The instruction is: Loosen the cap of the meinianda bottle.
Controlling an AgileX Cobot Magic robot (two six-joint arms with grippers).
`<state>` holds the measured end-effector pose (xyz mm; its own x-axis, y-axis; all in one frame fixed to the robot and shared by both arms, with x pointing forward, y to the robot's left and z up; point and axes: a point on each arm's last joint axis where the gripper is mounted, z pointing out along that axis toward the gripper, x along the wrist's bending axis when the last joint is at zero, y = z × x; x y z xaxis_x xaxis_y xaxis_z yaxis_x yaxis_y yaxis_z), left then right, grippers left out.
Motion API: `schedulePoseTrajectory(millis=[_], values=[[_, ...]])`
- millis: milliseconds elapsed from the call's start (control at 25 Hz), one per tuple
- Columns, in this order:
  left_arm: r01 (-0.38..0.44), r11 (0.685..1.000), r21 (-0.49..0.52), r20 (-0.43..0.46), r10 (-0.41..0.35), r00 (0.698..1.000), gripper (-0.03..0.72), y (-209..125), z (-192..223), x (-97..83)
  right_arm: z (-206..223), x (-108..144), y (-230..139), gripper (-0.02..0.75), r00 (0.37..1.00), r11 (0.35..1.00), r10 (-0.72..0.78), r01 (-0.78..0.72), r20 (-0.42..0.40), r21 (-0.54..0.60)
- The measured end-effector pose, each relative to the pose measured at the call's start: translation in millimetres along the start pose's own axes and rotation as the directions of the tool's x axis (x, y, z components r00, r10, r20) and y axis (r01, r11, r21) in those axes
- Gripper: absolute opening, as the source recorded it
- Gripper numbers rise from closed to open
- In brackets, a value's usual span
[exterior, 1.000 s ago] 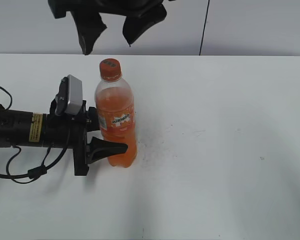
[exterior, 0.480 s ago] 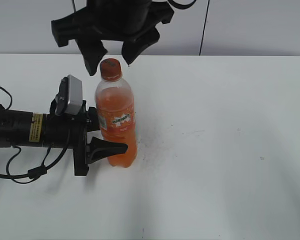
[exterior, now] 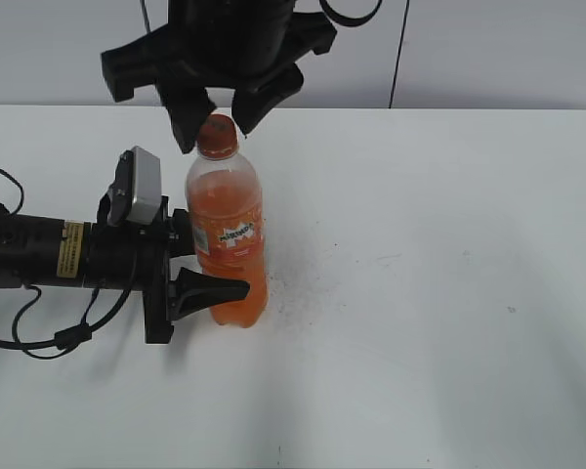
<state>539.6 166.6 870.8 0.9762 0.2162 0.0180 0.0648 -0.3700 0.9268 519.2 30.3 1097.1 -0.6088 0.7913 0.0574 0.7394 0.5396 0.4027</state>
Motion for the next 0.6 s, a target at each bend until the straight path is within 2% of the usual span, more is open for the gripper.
schedulePoseTrajectory(millis=[80, 200, 280, 400, 480, 560, 600], values=[[0.000, 1.000, 0.000, 0.000, 0.000, 1.000, 0.403, 0.0, 0.0, 0.0, 0.0, 0.0, 0.0, 0.384, 1.000, 1.000, 0.000, 0.000, 0.000, 0.000], [0.000, 1.000, 0.000, 0.000, 0.000, 1.000, 0.403, 0.0, 0.0, 0.0, 0.0, -0.2, 0.0, 0.269, 1.000, 1.000, -0.006, 0.006, 0.003, 0.000], [0.001, 1.000, 0.000, 0.000, -0.001, 1.000, 0.403, 0.0, 0.0, 0.0, 0.0, -0.4, 0.0, 0.265, 0.999, 0.999, -0.034, 0.034, 0.005, 0.000], [0.001, 1.000, 0.000, 0.001, -0.001, 1.000, 0.403, 0.0, 0.0, -0.1, 0.0, -0.3, 0.0, 0.265, 0.988, 0.988, -0.157, 0.157, 0.004, 0.001], [0.000, 1.000, 0.000, 0.001, 0.000, 1.000, 0.403, 0.0, 0.0, -0.1, 0.0, -0.3, 0.1, 0.265, 0.953, 0.953, -0.305, 0.305, 0.003, 0.000], [0.000, 1.000, 0.000, 0.001, 0.000, 1.000, 0.403, 0.0, 0.0, -0.1, 0.0, -0.2, 0.0, 0.265, 0.878, 0.878, -0.479, 0.479, 0.002, 0.001], [0.000, 1.000, 0.000, 0.001, 0.000, 1.000, 0.403, 0.0, 0.0, -0.1, 0.0, -0.2, 0.0, 0.265, 0.818, 0.818, -0.575, 0.575, 0.002, 0.001]])
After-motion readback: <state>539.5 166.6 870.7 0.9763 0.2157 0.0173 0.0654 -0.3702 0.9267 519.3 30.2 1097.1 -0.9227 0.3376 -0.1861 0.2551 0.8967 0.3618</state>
